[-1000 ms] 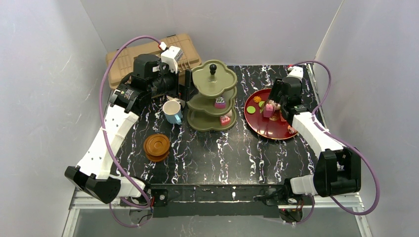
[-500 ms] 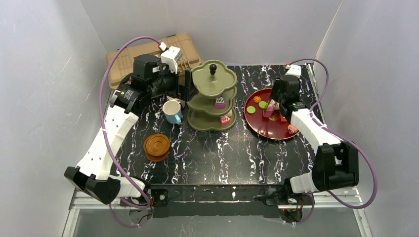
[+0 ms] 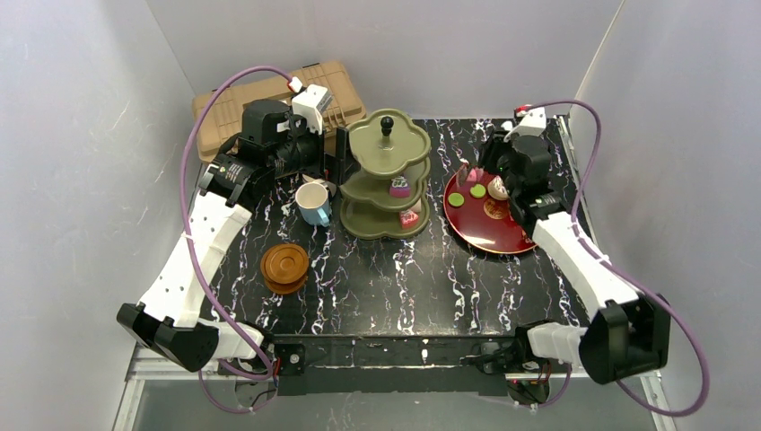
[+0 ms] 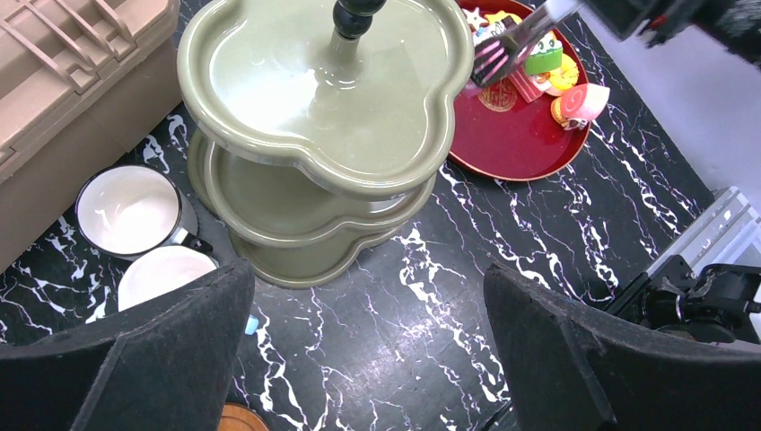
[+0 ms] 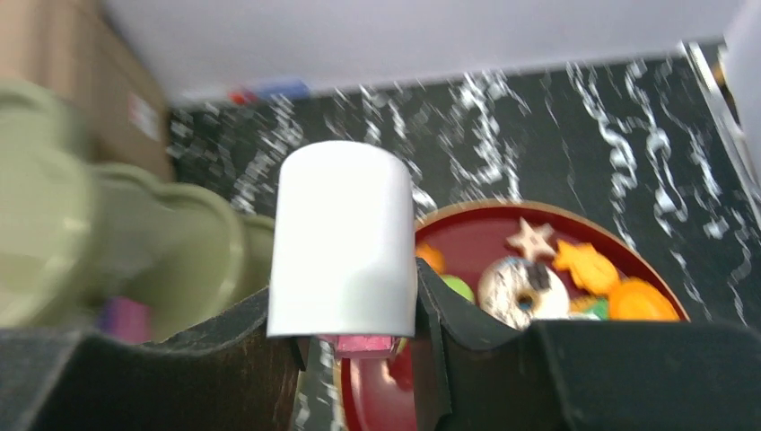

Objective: Serve the afternoon tea
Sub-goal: Place the desert on the desert table.

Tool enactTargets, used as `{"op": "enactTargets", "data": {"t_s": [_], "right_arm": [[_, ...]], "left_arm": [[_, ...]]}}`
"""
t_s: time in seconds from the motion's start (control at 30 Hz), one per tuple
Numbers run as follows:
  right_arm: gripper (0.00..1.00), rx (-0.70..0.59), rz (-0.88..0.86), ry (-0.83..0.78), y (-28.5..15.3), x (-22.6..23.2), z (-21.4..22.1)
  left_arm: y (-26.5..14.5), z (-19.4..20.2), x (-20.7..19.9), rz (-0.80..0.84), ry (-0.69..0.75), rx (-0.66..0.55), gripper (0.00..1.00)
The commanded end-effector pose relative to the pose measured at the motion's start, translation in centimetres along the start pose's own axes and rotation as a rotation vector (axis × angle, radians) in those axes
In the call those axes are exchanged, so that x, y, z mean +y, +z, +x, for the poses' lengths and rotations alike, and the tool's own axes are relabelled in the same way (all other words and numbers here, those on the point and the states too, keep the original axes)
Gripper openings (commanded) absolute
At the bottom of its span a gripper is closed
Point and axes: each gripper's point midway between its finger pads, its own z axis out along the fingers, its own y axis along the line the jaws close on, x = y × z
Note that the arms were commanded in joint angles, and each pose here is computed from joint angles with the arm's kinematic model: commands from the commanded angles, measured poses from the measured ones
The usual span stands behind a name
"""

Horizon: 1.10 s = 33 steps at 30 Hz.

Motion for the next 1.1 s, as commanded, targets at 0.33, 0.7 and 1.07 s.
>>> {"op": "enactTargets", "data": {"t_s": [0.33,0.7,1.07], "right_arm": [[0.01,-0.446,-0.303,0.346,-4.8,6.3,-11.2],[0.02,-0.367,-0.344,0.504,-2.7,7.2,-8.2],[0.07,-0.307,-0.376,0.557,-1.5,8.7,-5.7]], "left_arm": [[-1.5,-0.7,-0.6,0.015,0.008,-0.039,0.98],[-1.9,-1.0,-0.6,0.014,0.021,-0.051,0.98],[-1.9,-1.1,-0.7,0.015,0.02,-0.053,0.98]]}}
